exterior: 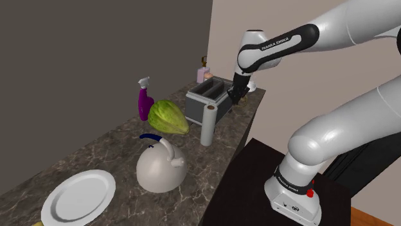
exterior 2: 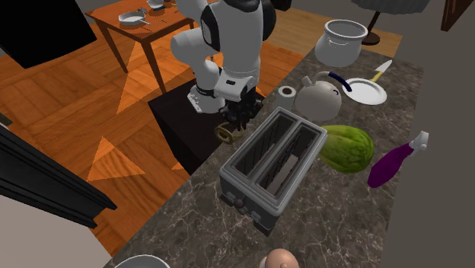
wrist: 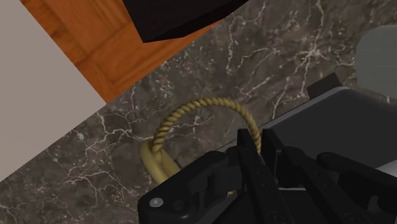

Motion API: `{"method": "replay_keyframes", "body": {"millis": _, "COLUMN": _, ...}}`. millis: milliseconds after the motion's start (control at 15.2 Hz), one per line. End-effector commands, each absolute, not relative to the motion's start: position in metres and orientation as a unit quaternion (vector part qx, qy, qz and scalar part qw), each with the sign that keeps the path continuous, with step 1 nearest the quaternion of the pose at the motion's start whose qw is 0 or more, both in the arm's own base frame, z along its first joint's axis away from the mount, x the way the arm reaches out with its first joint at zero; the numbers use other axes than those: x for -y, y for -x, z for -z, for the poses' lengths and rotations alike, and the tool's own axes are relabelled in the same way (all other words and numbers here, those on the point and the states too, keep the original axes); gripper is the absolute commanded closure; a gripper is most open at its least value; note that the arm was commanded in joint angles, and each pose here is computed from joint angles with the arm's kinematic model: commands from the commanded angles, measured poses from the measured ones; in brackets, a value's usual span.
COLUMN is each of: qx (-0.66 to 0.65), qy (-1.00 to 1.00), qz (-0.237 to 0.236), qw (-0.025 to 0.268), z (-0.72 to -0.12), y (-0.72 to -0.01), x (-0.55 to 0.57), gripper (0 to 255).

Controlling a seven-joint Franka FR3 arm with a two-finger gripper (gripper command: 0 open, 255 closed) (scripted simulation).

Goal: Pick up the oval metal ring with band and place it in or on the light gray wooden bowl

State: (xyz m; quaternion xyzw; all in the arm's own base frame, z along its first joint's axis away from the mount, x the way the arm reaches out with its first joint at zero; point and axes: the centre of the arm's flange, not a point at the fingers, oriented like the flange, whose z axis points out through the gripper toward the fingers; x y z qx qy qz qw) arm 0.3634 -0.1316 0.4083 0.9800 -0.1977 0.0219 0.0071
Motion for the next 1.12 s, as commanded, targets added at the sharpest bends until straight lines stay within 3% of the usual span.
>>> {"method": "replay_keyframes", "body": {"millis": 0, "qx": 0.198, "qy": -0.980, "qz": -0.022, "qw": 0.007, "z": -0.414, "y": -0.367, "x": 0.144, "gripper": 255}}
{"method": "replay_keyframes", "body": {"millis": 1056, "qx": 0.198, "qy": -0.980, "qz": -0.022, "qw": 0.007, "z": -0.413, "y": -0.445, "x": 0.340, "gripper": 255}}
